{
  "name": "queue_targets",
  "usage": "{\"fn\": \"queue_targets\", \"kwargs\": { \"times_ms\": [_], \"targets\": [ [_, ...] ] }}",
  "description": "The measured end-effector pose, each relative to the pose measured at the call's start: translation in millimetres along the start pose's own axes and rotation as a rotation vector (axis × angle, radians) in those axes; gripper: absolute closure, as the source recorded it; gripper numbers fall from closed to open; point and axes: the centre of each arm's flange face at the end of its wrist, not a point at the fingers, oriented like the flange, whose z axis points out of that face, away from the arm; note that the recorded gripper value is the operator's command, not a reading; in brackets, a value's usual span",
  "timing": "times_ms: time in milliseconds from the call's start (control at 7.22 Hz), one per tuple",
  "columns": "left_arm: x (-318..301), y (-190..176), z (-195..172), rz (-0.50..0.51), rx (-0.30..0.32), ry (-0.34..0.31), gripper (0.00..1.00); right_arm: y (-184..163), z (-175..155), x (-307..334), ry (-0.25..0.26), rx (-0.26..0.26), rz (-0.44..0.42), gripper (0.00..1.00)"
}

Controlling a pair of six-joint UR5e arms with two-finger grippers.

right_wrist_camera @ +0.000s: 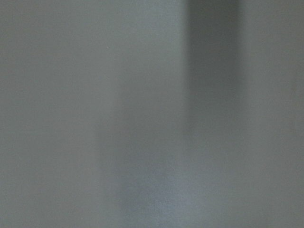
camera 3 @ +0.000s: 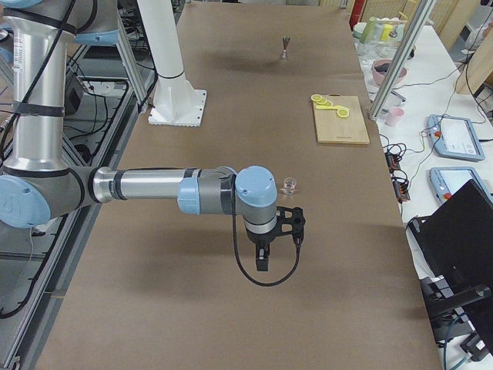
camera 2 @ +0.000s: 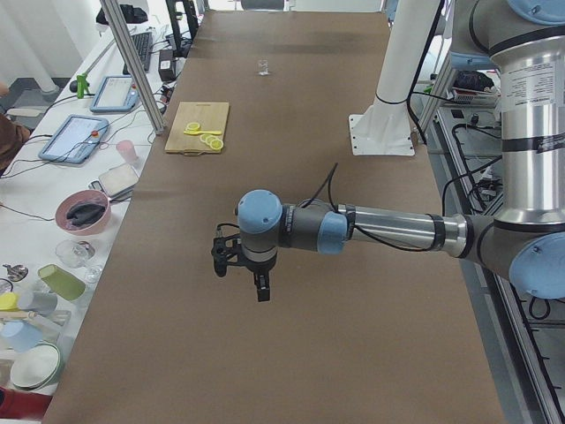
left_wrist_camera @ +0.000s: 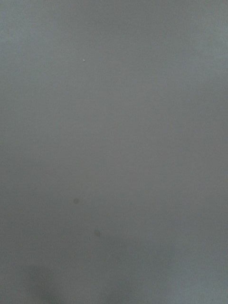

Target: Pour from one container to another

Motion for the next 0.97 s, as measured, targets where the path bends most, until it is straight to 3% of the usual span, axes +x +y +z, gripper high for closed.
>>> {"fn": "queue_targets", "kwargs": {
  "times_ms": [277,554,969],
  "targets": [
    [47,38,-22,-0.042,0.002,0.017,0.02,-1,2,-3,-0.022,0.01,-0.008,0.0],
    [133,66,-23,-0.136,-0.049,0.038,0.02,0,7,-8,-0.052,0.018,-0.023,0.0],
    [214,104,-19,-0.165,-0.123,0.058,0.02,-7,28,-35,-0.085,0.047,-0.022,0.0]
  ]
}}
